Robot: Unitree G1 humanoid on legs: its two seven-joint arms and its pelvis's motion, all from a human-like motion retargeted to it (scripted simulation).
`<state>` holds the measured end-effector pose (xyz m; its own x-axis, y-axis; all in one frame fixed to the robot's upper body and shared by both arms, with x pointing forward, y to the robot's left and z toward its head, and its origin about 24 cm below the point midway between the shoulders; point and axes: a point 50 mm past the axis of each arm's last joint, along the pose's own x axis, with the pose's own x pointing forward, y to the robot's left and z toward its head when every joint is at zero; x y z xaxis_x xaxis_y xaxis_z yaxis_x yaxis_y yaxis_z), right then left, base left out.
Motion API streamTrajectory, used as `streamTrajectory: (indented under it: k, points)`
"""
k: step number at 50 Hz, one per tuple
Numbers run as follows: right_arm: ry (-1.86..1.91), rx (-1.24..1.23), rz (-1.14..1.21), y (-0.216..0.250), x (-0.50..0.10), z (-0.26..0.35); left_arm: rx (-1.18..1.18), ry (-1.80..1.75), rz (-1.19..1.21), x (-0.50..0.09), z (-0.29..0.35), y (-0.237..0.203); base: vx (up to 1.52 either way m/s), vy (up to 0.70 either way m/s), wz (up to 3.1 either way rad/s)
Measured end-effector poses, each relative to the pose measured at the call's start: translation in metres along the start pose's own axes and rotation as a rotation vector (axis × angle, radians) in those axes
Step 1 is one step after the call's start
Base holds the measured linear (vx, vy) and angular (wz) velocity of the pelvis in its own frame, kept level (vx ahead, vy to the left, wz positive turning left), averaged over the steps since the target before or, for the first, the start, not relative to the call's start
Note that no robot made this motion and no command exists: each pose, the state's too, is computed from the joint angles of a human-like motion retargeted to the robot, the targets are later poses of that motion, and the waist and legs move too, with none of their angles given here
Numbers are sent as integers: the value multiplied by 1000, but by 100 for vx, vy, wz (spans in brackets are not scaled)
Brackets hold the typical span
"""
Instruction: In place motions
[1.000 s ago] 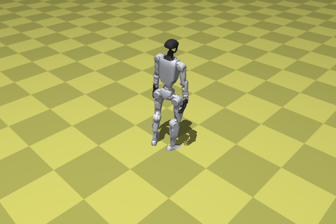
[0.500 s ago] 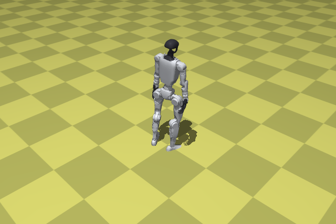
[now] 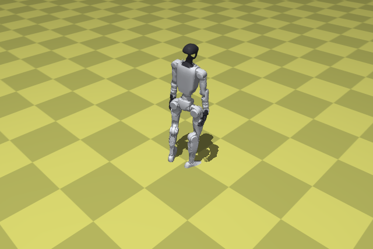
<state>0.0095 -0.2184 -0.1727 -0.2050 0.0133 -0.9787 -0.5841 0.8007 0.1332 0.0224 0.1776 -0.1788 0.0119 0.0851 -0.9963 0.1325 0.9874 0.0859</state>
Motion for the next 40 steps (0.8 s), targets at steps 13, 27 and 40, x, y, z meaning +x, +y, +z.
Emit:
streamTrajectory:
  k: [13, 27, 40]
  points:
    - [1, -10, 4, 1, 0, 0, -6, -14, 16, 0, 1, 0, 0, 0, 0]
    - [3, -16, 3, 1, 0, 0, -11, -12, 24, 0, 1, 2, 0, 0, 0]
    - [5, -29, 6, 3, 1, 0, -6, -5, 16, 0, -1, 0, 0, 0, 0]
